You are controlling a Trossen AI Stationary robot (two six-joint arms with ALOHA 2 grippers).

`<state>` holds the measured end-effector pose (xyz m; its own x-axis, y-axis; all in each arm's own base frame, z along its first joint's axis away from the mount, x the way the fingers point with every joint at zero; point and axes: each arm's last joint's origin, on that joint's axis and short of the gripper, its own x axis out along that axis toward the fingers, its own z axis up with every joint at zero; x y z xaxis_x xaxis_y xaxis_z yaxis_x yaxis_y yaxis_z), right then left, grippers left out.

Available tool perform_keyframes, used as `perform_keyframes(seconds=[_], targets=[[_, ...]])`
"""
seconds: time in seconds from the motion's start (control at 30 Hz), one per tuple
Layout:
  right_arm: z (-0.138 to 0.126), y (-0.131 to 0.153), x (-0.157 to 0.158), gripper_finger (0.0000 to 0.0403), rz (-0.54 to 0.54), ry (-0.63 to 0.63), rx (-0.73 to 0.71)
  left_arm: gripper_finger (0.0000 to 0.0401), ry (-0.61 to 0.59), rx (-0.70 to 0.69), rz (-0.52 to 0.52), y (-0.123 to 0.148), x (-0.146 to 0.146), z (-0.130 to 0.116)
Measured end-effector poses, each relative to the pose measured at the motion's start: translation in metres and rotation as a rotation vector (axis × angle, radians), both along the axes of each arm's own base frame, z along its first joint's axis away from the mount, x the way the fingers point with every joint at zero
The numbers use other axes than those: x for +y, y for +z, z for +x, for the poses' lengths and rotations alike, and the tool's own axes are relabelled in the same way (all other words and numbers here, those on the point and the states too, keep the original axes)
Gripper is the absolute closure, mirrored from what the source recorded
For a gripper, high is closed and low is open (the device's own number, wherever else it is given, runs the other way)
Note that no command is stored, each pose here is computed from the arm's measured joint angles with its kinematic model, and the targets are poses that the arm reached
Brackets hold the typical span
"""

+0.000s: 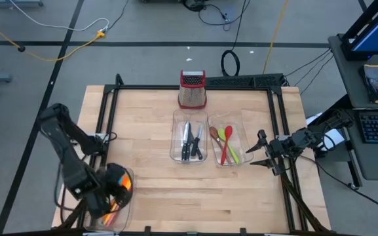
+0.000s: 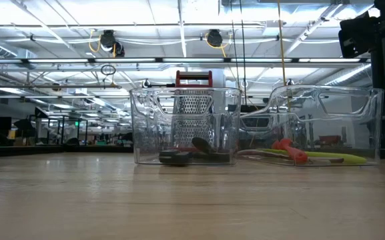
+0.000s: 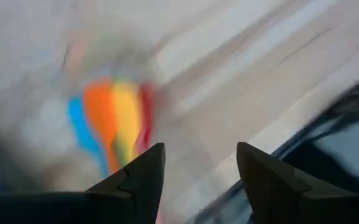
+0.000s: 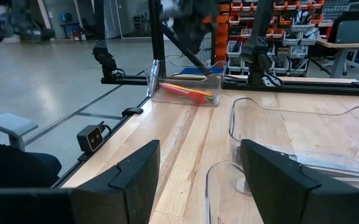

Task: Pick & Place Kitchen Items
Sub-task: Return to Home Position

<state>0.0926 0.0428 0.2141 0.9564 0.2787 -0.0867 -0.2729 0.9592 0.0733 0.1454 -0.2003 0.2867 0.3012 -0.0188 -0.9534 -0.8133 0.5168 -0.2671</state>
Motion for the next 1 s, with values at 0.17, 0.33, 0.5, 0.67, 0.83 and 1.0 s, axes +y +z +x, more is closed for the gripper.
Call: perform_keyframes(seconds=[0.17,0.33,0.5,0.67,0.83,1.0], targets=[[0.000,0.000,0.000,0.0188,0.000,-0.002,0.000,0.0224,-0.094,-0.379,0.293,0.044,0.023,-0.001],[0.000,0.000,0.000,0.0188,-0.001,-0.001,0.002,0.0246,-0.332,-0.576,0.758,0.071,0.046,-0.003],[0.000,0.000,0.000,0.0188,-0.002,-0.001,0.004,0.0253,-0.374,-0.585,1.057,0.085,0.066,-0.003],[0.000,0.000,0.000,0.0188,-0.002,-0.001,0.004,0.0254,-0.328,-0.536,1.103,0.082,0.077,0.005],[0.000,0.000,0.000,0.0188,-0.008,-0.001,0.002,0.0254,-0.264,-0.464,1.043,0.065,0.087,0.017],[0.000,0.000,0.000,0.0188,-0.008,0.000,0.003,0.0254,-0.238,-0.419,0.904,0.017,0.090,0.036]])
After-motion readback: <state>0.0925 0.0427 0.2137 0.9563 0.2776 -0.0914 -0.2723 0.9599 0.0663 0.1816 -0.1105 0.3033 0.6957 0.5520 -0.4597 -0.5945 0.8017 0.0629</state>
